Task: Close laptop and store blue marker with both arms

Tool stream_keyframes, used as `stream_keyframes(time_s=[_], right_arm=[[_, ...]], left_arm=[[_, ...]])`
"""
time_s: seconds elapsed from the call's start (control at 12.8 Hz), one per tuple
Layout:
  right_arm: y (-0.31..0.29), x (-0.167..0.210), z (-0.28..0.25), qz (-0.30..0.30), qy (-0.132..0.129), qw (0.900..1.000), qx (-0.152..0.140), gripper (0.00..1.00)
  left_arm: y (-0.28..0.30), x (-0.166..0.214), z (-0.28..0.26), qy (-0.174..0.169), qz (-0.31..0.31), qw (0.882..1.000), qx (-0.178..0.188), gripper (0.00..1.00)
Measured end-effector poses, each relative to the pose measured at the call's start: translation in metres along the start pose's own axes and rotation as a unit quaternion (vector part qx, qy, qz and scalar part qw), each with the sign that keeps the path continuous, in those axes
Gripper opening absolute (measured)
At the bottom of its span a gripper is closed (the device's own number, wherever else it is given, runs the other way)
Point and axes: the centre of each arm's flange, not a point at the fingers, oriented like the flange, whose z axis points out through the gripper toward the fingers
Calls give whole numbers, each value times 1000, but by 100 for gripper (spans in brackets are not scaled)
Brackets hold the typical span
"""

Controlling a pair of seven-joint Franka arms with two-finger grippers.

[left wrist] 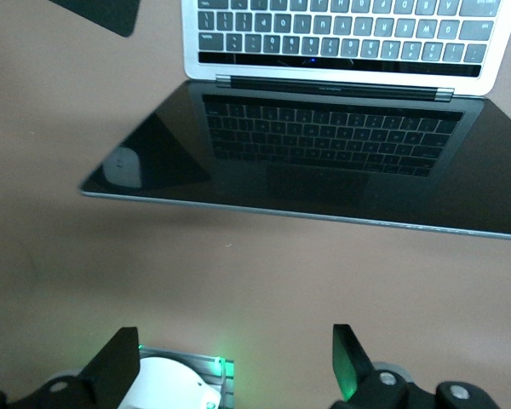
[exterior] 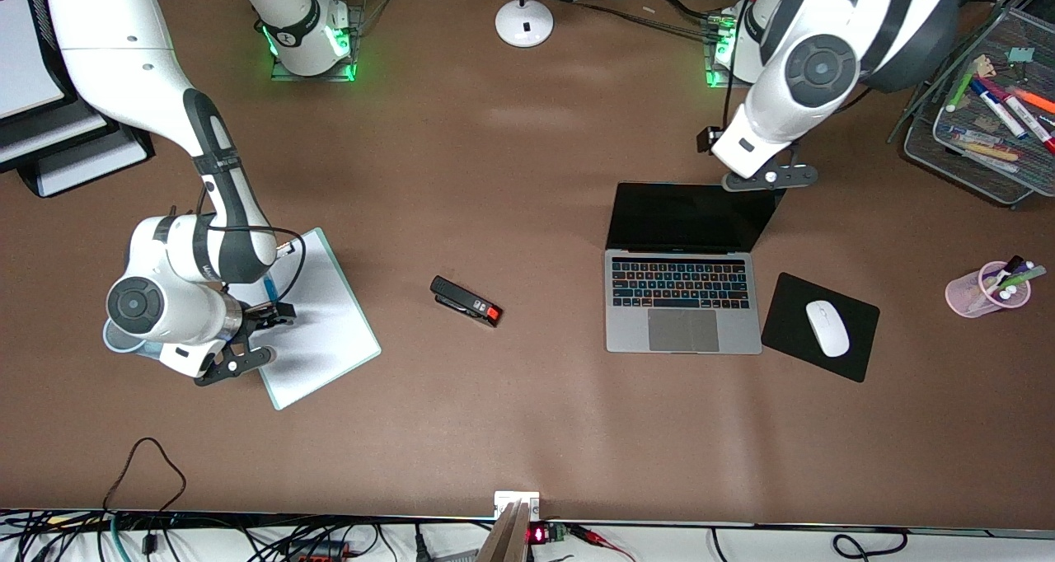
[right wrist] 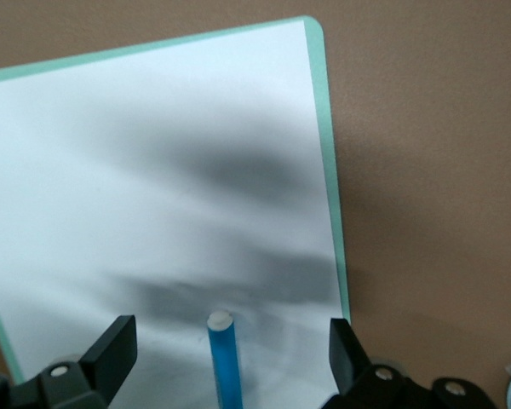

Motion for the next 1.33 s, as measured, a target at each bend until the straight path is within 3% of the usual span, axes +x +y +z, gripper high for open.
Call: stream_keyframes(time_s=[0.23,0.39,0.7,1.09,1.33], right_arm=[[-1,-1,3,6,3,1000,8,96],[-2,-2,5,6,1,1000,10,85],[-2,-6,16,-21,-8,1000,13,81],[5,-9,18,-41,-9,999,15,63],[4,-10,23,-42,-13,999,16,61]], left_arm=[[16,-7,23,9,-4,1000,3,100],[17,-7,33,12,-3,1000,2,100],[21,1,39,23,-2,1000,-10,100],[28,16,52,34,0,999,-30,100],[31,23,54,47,1,998,-42,100]])
